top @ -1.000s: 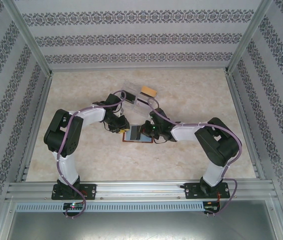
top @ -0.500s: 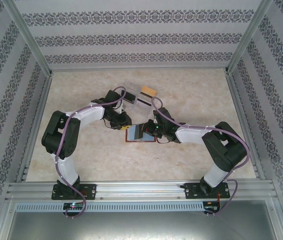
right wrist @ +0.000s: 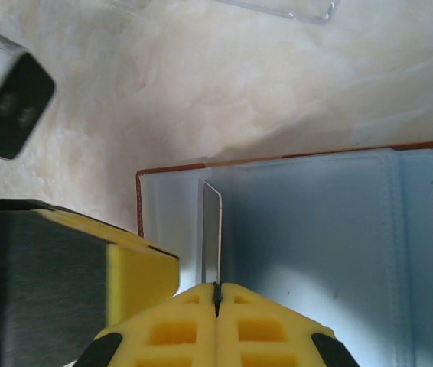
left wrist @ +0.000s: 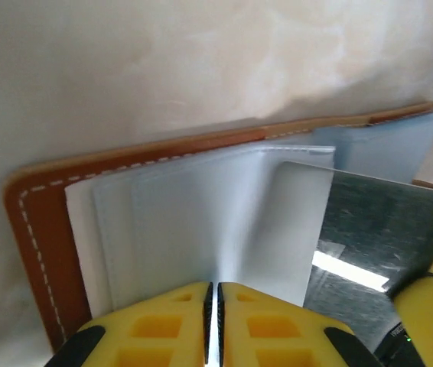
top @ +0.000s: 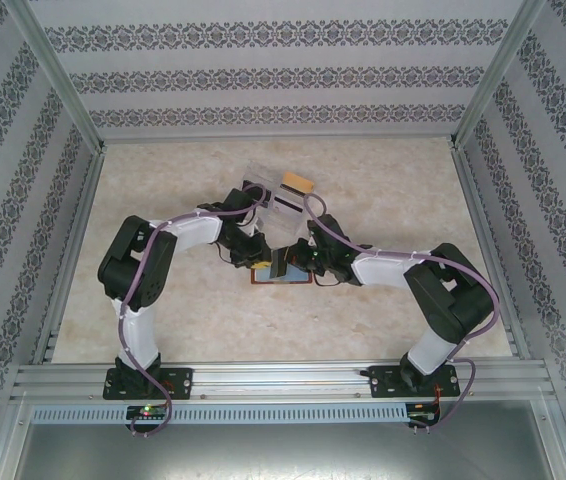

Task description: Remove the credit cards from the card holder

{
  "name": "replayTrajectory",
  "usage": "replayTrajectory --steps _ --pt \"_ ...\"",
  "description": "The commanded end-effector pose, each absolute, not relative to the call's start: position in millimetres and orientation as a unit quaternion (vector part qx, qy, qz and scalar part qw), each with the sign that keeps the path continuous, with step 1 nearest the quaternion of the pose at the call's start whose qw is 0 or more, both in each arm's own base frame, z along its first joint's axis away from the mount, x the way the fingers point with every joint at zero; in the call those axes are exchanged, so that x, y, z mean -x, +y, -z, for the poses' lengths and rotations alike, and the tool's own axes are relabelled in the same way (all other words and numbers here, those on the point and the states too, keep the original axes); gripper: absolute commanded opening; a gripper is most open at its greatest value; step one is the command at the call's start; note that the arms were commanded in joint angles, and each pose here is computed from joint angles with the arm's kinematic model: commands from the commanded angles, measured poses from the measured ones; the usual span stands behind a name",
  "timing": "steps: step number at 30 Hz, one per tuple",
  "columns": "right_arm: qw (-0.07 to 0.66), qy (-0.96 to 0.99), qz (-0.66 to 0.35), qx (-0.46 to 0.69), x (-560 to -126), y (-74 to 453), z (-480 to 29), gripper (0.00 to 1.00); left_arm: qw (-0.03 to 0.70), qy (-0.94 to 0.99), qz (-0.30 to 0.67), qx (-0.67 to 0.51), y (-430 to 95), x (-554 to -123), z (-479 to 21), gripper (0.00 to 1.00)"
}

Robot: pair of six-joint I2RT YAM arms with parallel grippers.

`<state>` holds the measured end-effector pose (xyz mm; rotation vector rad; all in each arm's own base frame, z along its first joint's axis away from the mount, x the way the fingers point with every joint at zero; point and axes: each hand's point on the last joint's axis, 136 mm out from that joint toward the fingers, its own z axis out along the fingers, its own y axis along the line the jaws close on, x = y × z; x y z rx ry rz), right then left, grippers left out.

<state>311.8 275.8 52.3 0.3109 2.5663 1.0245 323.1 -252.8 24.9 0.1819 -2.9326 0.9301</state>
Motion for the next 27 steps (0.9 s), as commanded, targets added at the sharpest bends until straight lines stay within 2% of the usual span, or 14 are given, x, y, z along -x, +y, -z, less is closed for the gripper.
replayTrajectory --steps 1,7,12,14,23,27 --pt "0.197 0.906 -0.357 -0.112 -312.2 263.0 -58.4 0.00 0.022 -0.966 -0.254 -0.047 -241.5 -323.2 -17.6 0.14" --pt "0.226 0.899 -0.357 -0.116 -313.7 249.8 -75.4 0.00 0.028 -0.965 -0.258 -0.045 -242.8 -320.8 -16.0 0.11" --pt "0.249 0.885 -0.382 -0.089 -315.9 251.9 -96.8 0.00 -0.002 -0.957 -0.287 -0.036 -250.5 -331.6 -44.5 0.13" --pt "0.260 0.879 -0.394 -0.072 -316.5 253.4 -107.4 0.00 -0.016 -0.949 -0.312 -0.045 -253.1 -338.8 -62.9 0.19" --pt "0.271 0.838 -0.473 -0.036 -319.1 266.2 -145.1 0.00 -0.089 -0.892 -0.435 -0.080 -243.7 -358.7 -127.3 0.64" --pt "0.264 0.819 -0.509 -0.034 -322.6 272.5 -155.8 0.00 -0.102 -0.860 -0.494 -0.075 -244.2 -358.0 -146.3 0.77"
